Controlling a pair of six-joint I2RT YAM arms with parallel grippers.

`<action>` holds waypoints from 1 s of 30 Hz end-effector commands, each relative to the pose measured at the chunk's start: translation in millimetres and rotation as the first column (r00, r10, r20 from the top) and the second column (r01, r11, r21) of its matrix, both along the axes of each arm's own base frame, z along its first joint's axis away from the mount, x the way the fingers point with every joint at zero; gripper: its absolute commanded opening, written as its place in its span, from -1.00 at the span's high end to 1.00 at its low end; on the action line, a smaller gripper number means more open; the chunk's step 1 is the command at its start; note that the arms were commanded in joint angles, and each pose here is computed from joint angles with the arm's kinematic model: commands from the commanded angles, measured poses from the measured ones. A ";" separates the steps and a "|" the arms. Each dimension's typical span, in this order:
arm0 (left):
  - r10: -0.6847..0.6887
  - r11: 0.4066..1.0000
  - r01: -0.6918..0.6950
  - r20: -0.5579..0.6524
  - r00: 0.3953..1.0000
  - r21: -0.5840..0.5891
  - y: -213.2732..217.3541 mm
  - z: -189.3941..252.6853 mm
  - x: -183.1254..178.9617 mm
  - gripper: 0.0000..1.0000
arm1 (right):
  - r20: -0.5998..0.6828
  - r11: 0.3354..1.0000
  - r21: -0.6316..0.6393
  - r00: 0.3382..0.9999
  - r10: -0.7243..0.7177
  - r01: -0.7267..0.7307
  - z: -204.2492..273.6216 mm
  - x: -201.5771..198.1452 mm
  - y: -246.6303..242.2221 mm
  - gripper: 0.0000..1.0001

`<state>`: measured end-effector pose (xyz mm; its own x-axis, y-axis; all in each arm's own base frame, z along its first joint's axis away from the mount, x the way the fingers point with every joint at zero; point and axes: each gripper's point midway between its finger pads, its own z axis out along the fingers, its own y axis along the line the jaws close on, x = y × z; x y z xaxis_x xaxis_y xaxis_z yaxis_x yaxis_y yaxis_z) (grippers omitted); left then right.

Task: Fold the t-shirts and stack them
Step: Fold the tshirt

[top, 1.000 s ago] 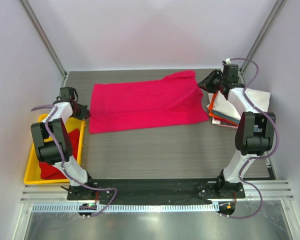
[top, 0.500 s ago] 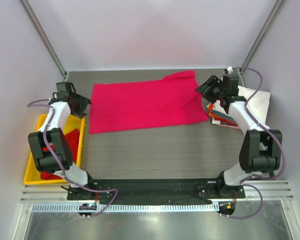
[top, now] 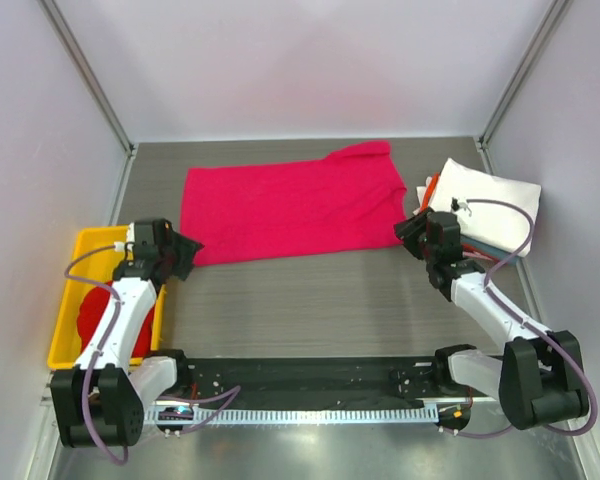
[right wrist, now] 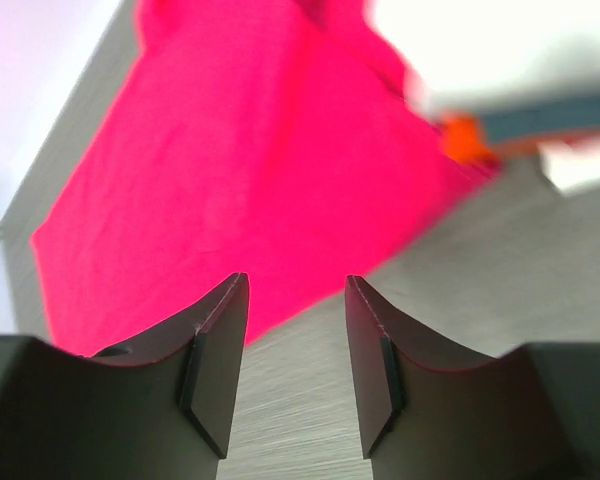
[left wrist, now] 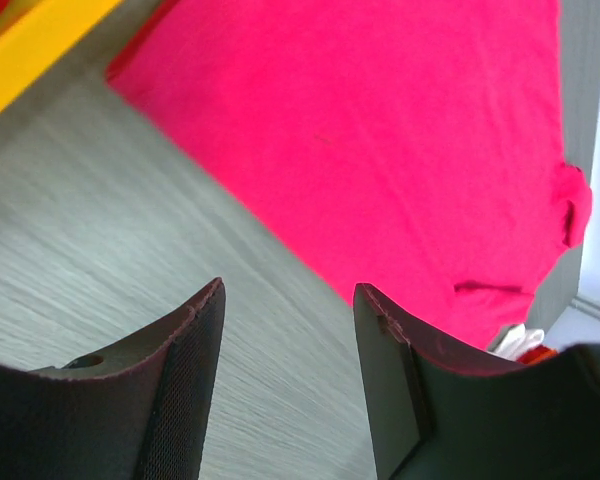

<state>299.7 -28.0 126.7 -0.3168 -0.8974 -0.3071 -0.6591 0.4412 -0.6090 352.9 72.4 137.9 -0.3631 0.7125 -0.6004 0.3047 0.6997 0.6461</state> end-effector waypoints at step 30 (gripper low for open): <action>0.291 0.956 -0.291 0.010 0.957 0.034 34.1 -80.8 12.8 -0.05 | 0.001 0.898 0.038 0.898 -0.439 0.439 -86.2 39.5 -39.9 0.14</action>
<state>304.0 -2.6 40.3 -0.0923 -0.9484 -0.3034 -0.7743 0.2599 -0.5770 374.8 36.4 33.4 -0.0865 0.8209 -0.5644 0.5978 0.4960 0.6298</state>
